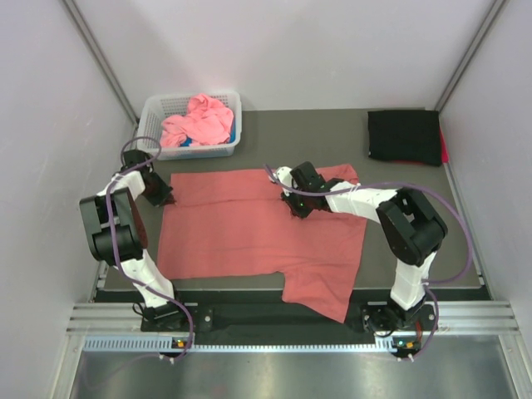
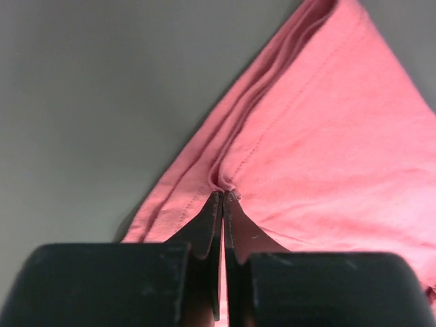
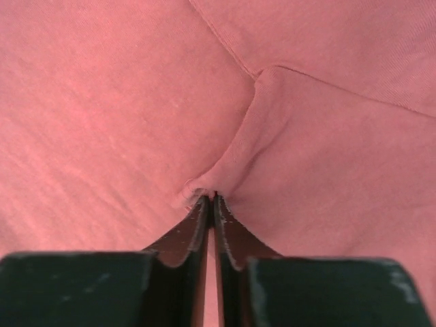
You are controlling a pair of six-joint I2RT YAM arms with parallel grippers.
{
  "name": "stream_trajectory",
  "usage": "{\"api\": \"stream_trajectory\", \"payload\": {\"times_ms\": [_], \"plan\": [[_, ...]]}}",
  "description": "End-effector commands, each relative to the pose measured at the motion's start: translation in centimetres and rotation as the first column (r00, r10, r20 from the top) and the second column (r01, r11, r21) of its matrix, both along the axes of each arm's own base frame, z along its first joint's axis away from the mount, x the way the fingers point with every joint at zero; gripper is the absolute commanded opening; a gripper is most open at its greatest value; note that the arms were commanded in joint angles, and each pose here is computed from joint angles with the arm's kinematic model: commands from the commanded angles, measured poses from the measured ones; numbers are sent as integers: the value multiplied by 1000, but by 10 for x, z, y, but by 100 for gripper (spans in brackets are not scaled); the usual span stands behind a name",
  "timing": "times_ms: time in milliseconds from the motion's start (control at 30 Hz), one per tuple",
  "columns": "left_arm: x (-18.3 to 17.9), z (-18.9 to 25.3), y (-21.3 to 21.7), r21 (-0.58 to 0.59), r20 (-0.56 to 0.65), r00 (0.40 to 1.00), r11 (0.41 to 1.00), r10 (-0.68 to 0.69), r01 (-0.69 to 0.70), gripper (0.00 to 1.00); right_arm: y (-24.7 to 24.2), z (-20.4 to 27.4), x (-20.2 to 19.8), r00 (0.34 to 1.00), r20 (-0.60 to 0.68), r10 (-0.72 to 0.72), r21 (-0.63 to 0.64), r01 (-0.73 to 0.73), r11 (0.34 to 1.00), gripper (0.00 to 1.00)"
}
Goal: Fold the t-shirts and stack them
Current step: Fold the tshirt
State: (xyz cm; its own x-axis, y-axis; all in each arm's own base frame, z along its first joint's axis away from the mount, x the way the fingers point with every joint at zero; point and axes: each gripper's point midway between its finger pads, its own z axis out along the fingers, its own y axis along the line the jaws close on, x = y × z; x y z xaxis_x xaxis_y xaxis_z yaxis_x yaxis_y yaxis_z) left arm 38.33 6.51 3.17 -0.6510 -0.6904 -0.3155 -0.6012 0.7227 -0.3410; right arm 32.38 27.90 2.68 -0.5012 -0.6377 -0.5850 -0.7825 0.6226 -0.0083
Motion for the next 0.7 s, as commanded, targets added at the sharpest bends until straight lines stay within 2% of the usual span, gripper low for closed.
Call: {"api": "stream_trajectory", "payload": {"times_ms": [0,33,267,400,667], "plan": [[20,19,3,22,75,997,1000,-16,15,0,9,16,6,999,44,-14,19,13,1000,3],[22,23,4,26,81,997,1000,-15,13,0,10,22,6,999,49,-15,20,14,1000,0],[27,36,17,88,80,997,996,3,-11,0,6,54,1,998,50,-33,-16,34,999,0],[29,41,22,112,92,996,994,3,-13,0,3,61,-4,998,-2,-57,-42,57,998,0],[18,20,26,137,23,1000,990,10,-13,0,12,48,-29,986,-150,-67,-41,62,997,0]]}}
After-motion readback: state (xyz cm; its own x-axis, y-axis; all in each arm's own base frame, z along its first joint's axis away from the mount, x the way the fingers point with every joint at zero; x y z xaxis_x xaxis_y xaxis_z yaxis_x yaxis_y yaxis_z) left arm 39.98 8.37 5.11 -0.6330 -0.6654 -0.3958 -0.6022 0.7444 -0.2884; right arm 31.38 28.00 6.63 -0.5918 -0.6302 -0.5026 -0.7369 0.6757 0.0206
